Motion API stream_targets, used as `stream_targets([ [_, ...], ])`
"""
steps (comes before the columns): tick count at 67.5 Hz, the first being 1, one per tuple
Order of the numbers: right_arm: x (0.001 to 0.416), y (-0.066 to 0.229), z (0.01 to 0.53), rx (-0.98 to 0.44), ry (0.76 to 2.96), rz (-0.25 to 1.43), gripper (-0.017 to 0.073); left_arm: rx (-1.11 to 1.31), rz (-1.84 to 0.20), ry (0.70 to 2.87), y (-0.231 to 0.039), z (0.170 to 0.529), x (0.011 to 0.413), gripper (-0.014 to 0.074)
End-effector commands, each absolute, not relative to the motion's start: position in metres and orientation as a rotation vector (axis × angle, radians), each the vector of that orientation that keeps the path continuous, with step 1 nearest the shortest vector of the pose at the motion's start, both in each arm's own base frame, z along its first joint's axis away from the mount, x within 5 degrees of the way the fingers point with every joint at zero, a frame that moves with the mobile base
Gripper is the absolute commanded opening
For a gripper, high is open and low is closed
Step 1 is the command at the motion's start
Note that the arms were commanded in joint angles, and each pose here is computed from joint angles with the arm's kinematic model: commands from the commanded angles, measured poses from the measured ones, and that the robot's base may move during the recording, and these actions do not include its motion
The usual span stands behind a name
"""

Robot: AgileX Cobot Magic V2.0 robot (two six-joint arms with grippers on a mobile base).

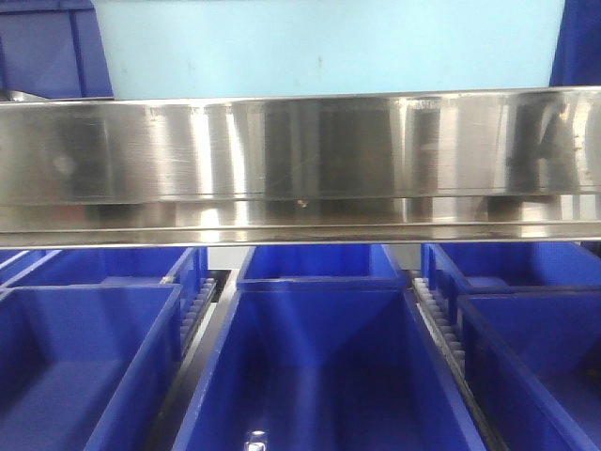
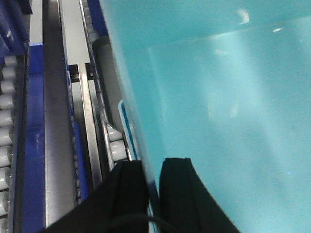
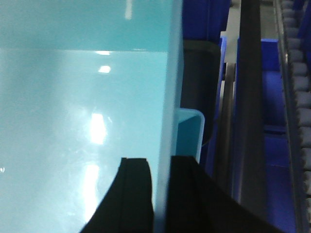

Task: Move two blue bins to right shelf middle

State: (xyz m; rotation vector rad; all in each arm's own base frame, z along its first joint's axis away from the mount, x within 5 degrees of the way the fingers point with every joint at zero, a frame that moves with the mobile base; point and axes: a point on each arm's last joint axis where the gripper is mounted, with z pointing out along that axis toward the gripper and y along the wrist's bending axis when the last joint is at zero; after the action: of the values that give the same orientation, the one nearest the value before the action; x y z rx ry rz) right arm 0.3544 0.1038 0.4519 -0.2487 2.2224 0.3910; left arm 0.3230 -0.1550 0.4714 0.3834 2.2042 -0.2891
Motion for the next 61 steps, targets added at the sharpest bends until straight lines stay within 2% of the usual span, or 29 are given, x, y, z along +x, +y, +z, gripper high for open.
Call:
stream_targets([
  [1, 0.349, 0.109, 0.461, -0.248, 2.185, 0.479, -0.0153, 0.393, -0.318, 2.15, -0.155, 0.486, 0.318, -0.0111],
  [19, 0.344, 0.108, 0.455, -0.273, 2.265, 0.466, -0.0153, 0.417, -0.296, 2.274, -0.157, 0.469, 0.321, -0.0111],
  [41, 0.343, 0.097, 0.448, -0.3, 2.339, 0.288, -0.0147, 0.425, -0.284, 2.32, -0.159, 0.46, 0.325, -0.0109],
  [46, 0.343, 0.097, 0.447, -0.301, 2.344, 0.288, -0.0078, 0.425, -0.284, 2.32, -0.159, 0.46, 0.325, -0.0073],
  [50, 0.343, 0.097, 0.447, -0.303, 2.352, 0.287, 0.0024, 0.426, -0.292, 2.323, -0.16, 0.46, 0.325, -0.0008],
  [61, 0.341, 0.096, 0.445, -0.308, 2.376, 0.285, 0.0455, 0.428, -0.29, 2.33, -0.159, 0.459, 0.324, 0.0281],
])
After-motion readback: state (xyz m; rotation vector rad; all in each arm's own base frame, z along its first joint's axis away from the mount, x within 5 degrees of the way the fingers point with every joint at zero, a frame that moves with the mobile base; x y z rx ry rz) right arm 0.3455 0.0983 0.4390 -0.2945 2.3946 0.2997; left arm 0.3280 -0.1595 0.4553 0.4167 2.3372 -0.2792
